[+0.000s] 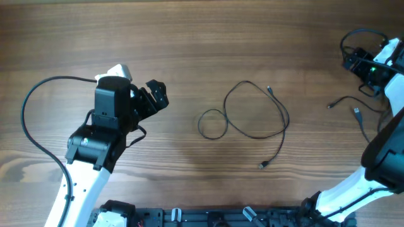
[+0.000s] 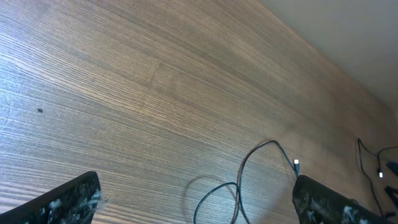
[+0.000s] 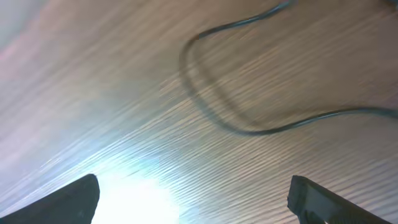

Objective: Untangle cables

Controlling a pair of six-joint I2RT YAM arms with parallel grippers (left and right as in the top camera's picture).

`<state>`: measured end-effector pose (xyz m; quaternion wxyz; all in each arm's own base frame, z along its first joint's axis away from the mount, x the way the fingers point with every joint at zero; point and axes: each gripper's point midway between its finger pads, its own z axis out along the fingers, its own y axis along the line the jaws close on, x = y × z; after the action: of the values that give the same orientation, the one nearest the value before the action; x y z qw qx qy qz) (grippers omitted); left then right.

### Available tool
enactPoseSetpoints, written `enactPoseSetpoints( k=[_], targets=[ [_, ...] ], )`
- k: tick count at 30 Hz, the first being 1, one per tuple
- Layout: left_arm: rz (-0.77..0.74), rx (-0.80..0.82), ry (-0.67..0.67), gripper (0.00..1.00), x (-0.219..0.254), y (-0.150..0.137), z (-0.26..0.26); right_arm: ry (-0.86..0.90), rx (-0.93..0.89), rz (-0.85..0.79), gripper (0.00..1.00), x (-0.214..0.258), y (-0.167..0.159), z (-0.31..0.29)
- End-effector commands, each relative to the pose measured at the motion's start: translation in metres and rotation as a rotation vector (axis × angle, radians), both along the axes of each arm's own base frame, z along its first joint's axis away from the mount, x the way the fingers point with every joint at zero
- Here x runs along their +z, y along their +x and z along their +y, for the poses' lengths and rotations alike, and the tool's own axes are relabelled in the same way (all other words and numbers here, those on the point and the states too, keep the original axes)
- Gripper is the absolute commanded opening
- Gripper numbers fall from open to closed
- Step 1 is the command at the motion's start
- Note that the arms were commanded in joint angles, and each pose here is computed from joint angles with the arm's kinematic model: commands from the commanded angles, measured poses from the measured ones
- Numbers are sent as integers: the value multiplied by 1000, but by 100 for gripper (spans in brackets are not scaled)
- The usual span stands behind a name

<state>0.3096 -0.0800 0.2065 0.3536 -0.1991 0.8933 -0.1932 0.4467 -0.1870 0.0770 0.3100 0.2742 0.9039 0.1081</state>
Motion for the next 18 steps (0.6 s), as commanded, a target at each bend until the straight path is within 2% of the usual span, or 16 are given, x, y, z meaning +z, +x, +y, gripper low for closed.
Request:
enactPoseSetpoints(
  k=[1, 4, 7, 18],
  targets=[
    [-10, 20, -6, 100, 3, 1, 3, 167, 294, -193, 100, 48, 7, 58],
    [-10, 20, -6, 100, 3, 1, 3, 250, 426, -198, 100, 50, -4, 90],
    [-10, 20, -6, 100, 3, 1, 3, 232, 588, -139, 100, 39, -19, 127],
    [-10, 20, -6, 100, 3, 1, 3, 234, 990, 55, 100, 19, -58, 277]
  ],
)
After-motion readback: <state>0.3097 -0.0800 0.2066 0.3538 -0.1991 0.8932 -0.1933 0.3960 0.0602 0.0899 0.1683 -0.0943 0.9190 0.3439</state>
